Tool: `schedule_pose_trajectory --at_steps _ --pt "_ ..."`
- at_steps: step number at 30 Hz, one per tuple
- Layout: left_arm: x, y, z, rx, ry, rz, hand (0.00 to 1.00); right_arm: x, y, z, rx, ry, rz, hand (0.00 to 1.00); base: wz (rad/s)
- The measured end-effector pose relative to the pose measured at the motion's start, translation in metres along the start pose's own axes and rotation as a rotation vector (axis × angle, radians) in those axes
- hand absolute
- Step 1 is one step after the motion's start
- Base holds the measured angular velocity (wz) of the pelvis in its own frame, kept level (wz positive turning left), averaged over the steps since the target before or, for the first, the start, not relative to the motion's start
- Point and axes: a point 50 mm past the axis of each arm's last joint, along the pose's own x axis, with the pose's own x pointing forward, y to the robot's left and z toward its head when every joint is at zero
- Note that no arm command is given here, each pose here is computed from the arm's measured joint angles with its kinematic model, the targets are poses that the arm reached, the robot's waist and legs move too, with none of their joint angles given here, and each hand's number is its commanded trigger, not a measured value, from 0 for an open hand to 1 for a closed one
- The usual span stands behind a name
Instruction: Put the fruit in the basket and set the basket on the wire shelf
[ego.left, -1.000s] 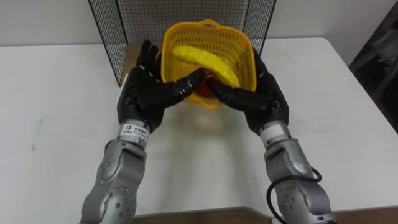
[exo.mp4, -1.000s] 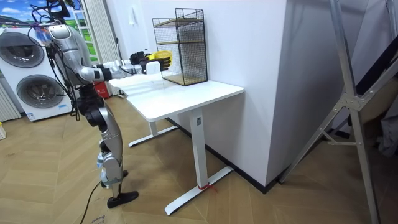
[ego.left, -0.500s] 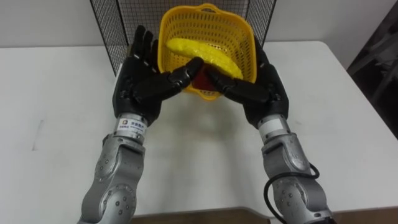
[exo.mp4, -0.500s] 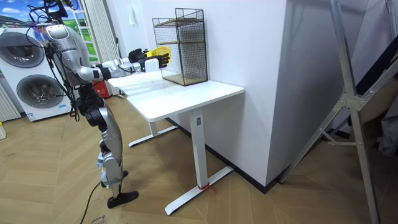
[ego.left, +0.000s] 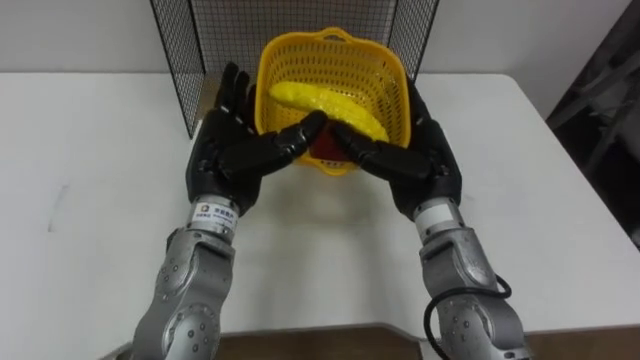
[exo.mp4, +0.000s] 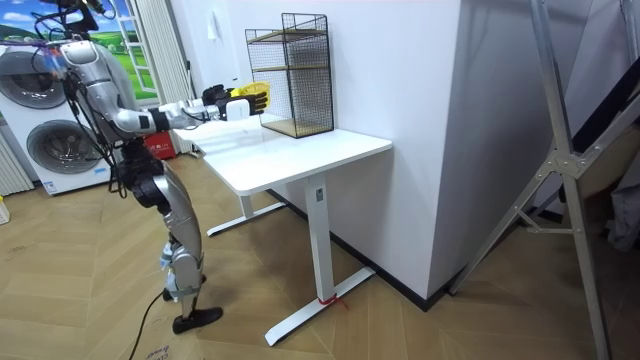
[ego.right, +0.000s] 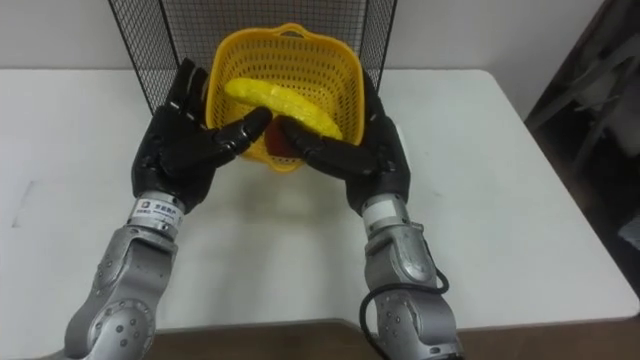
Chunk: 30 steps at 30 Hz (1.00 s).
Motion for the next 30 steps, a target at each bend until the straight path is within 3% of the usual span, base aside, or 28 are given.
schedule_pose_trajectory --at_steps 8,30 --pt "-0.002 0.008 -0.007 -0.003 0.029 0.031 0.00 -0.003 -0.001 -0.005 0.007 0.017 0.008 0.00 -0.05" --pt "-0.002 0.006 -0.008 -0.016 0.025 0.025 0.00 0.002 -0.005 -0.001 -0.043 0.035 0.027 0.00 -0.01"
